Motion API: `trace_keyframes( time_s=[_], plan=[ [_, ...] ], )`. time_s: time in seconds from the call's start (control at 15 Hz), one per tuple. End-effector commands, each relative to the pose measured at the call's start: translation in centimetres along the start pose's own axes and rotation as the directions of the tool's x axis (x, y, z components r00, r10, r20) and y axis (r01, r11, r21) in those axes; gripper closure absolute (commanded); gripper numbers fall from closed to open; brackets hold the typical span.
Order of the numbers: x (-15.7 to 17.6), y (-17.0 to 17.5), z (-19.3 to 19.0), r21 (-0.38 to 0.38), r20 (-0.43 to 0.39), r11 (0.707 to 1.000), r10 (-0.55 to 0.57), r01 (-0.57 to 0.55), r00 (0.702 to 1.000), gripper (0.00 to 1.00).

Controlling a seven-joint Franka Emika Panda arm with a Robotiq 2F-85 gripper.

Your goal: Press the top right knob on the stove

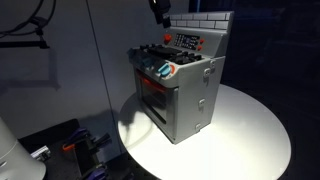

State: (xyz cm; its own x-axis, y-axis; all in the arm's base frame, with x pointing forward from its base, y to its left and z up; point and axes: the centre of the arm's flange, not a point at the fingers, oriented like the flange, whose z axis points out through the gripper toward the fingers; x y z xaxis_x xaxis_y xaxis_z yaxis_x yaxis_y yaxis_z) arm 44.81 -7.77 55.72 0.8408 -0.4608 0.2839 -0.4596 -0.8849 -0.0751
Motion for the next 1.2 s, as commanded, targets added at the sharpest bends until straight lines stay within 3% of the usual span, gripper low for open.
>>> trace_keyframes(
  time_s=[0.0,0.67,1.13],
  plan=[
    [0.5,-0.1,0.1,-0.006,-0.018,1.0,0.028,-0.028,0.999,0.0],
    [6.2,-1.3,2.4,0.012,-0.077,0.982,0.186,-0.186,0.979,0.0],
    [10.2,-2.4,4.6,-0.063,-0.071,0.966,0.247,-0.252,0.966,0.0]
  ],
)
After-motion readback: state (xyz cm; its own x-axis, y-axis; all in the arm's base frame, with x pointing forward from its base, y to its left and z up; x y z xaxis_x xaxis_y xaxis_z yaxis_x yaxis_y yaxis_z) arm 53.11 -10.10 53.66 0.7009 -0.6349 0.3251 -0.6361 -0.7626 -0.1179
